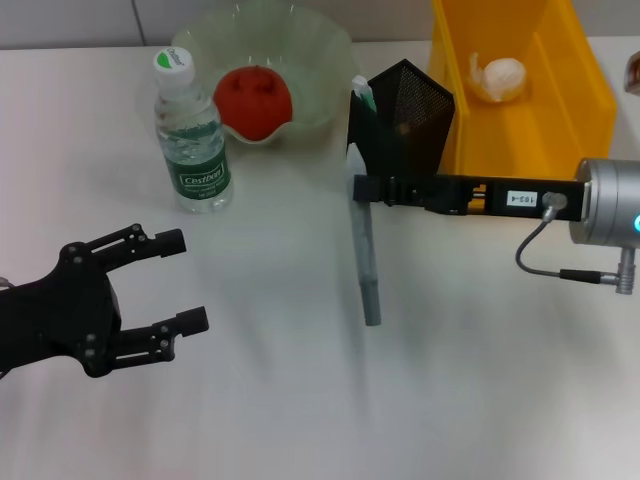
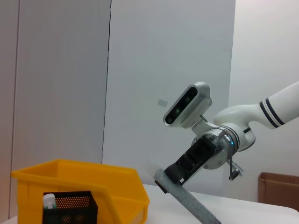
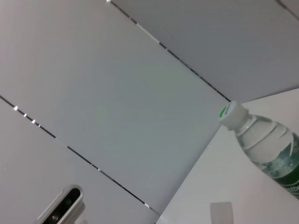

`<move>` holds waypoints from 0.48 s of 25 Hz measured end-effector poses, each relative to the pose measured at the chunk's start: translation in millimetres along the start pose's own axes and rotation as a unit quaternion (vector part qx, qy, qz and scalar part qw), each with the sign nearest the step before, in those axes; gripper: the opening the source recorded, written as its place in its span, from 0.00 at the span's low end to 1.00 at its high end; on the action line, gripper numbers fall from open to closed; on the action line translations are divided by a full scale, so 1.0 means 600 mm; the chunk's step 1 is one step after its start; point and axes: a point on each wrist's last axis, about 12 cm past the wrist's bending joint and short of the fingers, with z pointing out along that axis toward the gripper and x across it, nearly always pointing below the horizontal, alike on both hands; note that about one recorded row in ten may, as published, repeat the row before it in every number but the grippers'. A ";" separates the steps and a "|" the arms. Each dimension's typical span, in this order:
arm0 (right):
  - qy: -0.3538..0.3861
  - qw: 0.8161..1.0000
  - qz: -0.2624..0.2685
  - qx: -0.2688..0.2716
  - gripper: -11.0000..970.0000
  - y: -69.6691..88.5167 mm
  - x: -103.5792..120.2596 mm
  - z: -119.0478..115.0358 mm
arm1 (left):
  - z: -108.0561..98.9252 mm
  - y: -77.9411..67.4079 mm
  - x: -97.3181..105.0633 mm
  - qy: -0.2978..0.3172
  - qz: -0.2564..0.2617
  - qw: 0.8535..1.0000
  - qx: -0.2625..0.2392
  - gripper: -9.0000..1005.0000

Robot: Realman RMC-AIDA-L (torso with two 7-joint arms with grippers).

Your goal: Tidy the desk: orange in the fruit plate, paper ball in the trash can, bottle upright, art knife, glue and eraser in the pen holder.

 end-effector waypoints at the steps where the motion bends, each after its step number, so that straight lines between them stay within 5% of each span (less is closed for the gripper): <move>1: -0.001 1.000 0.004 0.001 0.14 0.000 0.000 -0.002 | 0.000 0.000 0.000 0.000 0.001 1.000 0.000 0.82; 12: -0.032 0.999 0.032 0.025 0.14 -0.010 -0.014 -0.005 | 0.001 0.001 -0.001 0.000 0.003 1.000 0.001 0.82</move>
